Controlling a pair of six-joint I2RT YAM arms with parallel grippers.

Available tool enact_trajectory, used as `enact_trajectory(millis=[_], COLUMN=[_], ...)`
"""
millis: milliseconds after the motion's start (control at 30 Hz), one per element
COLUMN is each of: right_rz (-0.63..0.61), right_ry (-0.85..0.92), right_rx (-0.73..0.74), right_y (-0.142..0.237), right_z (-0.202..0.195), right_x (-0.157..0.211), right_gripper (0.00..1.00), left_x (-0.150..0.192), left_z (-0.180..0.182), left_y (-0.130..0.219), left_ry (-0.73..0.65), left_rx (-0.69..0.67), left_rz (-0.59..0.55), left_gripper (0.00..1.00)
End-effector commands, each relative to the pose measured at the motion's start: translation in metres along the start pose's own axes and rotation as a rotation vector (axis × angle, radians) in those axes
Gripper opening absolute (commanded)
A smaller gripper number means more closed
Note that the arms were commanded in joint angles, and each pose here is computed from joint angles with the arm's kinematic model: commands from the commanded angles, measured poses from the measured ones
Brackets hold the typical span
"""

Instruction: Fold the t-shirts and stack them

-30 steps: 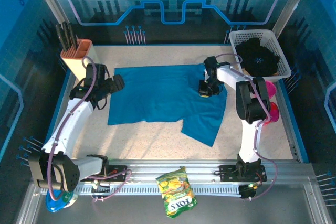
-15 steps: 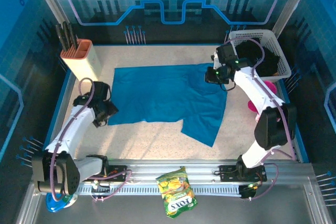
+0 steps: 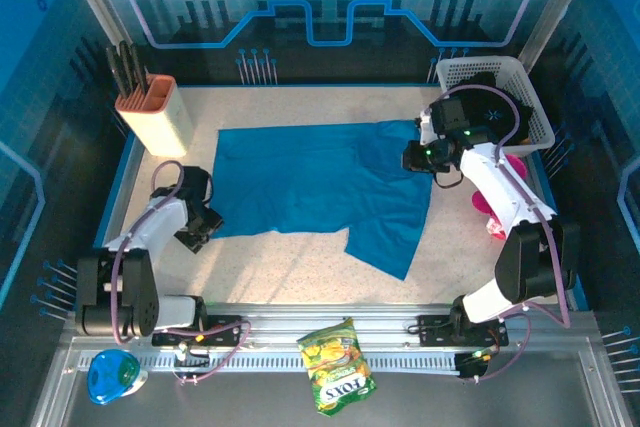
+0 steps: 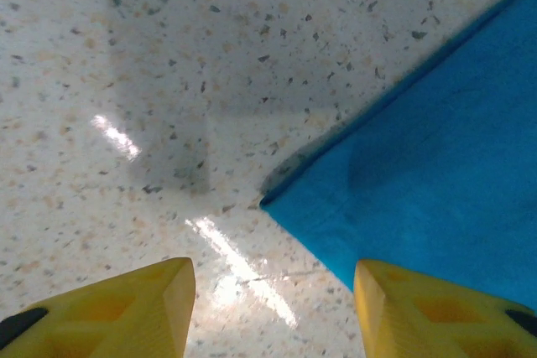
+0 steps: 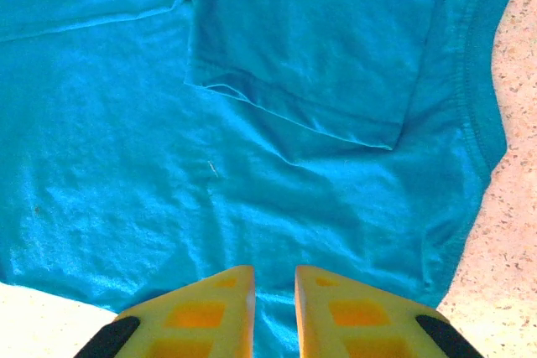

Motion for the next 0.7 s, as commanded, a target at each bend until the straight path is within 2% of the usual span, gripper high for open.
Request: enact_trajectory(millis=[0, 433, 500, 667], right_rz=[-0.024, -0.012, -0.010, -0.009], right_ry=[0.014, 0.001, 0.000, -0.002], right_rx=[-0.038, -0.037, -0.040, -0.046], right_y=[0.006, 0.002, 0.002, 0.004], right_z=[0.001, -0.006, -0.005, -0.004], right_x=[-0.004, -0.003, -0.003, -0.002], right_gripper=[0.21, 0.21, 0.20, 0.20], left_x=[-0.004, -0.017, -0.020, -0.028], left_z=[-0.006, -0.018, -0.025, -0.039], left_y=[-0.008, -0.041, -0.047, -0.052], left_ry=[0.025, -0.022, -0.036, -0.051], left_rx=[0.006, -0.075, -0.073, -0.043], left_rz=[0.013, 0.096, 0.122, 0.143], left_gripper=[0.53, 0.41, 0.37, 0.16])
Point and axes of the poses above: each hand's point on the last joint's axis, 136 mm out from that joint toward the fingers, its own y axis back along the fingers, its own z axis along the line the jaws close on, x = y × z, the point moved 2 cm from there along y, back along the fingers, and after that the axes turned 7 degrees about -y, right-handed, at the moved point
